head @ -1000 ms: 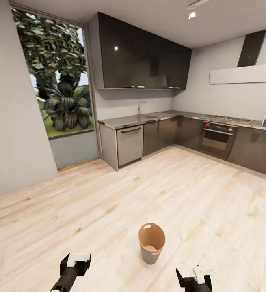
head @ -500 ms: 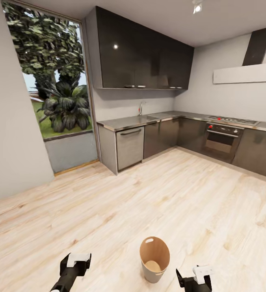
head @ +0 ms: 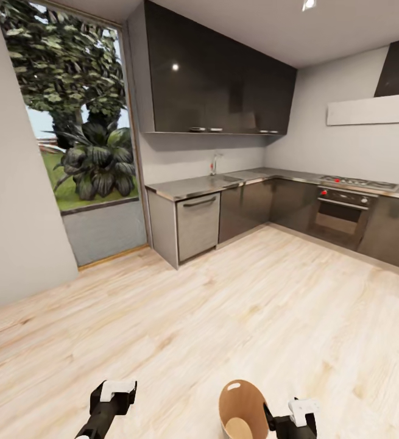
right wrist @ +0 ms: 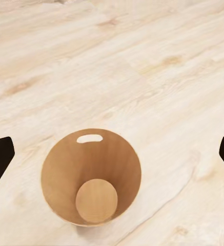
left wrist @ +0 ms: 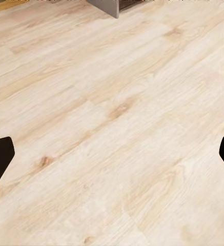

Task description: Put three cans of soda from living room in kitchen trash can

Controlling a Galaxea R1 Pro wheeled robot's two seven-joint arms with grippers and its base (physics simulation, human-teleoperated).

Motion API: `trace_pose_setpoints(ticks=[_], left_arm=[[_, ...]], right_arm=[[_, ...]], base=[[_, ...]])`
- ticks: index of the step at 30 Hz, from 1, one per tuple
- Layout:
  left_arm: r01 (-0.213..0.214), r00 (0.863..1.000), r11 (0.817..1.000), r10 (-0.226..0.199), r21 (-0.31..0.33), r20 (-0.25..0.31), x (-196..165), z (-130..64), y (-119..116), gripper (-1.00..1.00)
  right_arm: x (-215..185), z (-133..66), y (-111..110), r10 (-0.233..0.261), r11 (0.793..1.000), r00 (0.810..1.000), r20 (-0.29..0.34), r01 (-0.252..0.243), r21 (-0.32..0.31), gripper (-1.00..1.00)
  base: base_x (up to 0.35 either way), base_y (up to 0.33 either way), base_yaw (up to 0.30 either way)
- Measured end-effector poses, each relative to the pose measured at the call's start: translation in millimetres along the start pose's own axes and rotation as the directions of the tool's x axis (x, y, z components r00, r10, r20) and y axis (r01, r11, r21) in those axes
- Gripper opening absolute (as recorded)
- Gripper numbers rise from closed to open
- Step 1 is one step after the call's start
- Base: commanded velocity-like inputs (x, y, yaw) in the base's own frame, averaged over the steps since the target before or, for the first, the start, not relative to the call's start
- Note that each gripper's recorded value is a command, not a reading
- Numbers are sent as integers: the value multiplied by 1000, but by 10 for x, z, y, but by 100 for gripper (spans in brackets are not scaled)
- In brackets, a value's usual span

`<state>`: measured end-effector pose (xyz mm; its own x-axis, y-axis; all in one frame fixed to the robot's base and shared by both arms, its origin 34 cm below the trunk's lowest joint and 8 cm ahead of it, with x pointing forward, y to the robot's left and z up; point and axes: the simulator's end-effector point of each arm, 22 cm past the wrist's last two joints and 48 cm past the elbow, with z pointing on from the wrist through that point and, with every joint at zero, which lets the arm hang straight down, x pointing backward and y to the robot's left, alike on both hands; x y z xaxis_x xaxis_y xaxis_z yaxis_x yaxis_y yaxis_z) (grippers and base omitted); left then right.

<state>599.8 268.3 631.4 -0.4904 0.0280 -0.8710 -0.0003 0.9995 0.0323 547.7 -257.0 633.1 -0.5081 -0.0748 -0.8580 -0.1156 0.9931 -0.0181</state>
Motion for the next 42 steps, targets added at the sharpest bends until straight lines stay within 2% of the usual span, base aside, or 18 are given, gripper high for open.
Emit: trace_pose_setpoints(ticks=[7,18,20,24,25,27,30,34,36,40,41,42], left_arm=[[0,1000,1000,0,0,0,-1,0,-1,100],[0,1000,1000,0,0,1,-3,0,-1,100],[0,1000,1000,0,0,2,-3,0,-2,100],[-1,1000,1000,1,0,2,-4,0,-1,100],[-1,1000,1000,1,0,2,-4,0,-1,100],[-1,1000,1000,1,0,1,-2,-1,0,100],[-1,1000,1000,1,1,1,-2,0,-3,100],[1,1000,1000,-1,1,1,-3,0,-3,100],[2,1000,1000,-2,2,2,-8,1,-4,100],[3,1000,1000,-3,2,2,-9,1,-6,100],[3,1000,1000,-3,3,3,-13,2,-8,100],[3,1000,1000,-3,4,4,-19,3,-10,100]], right_arm=[[-9,-1,-7,0,1000,1000,5,0,1,100],[-55,7,-44,7,1000,1000,5,-7,5,100],[-66,19,-29,10,1000,1000,-12,-10,3,100],[-56,66,-24,28,1000,993,-115,-28,2,100],[-56,66,-24,29,1000,993,-116,-29,2,100],[-245,168,-52,48,999,979,-197,-47,6,100],[-648,341,-113,66,998,968,-243,-64,14,100],[-1097,477,-210,99,995,928,-358,-94,31,100],[-1279,517,-237,108,994,918,-382,-102,36,100],[-1516,564,-269,133,991,870,-475,-126,46,100],[-1530,592,-266,142,989,839,-526,-137,49,100],[-1539,614,-274,146,989,822,-550,-141,51,100]], base=[[167,12,0],[18,1,0],[2,0,0],[1,0,0],[0,0,0],[0,0,0],[0,0,0],[0,0,0],[0,0,0],[0,0,0],[0,0,0],[0,0,0]])
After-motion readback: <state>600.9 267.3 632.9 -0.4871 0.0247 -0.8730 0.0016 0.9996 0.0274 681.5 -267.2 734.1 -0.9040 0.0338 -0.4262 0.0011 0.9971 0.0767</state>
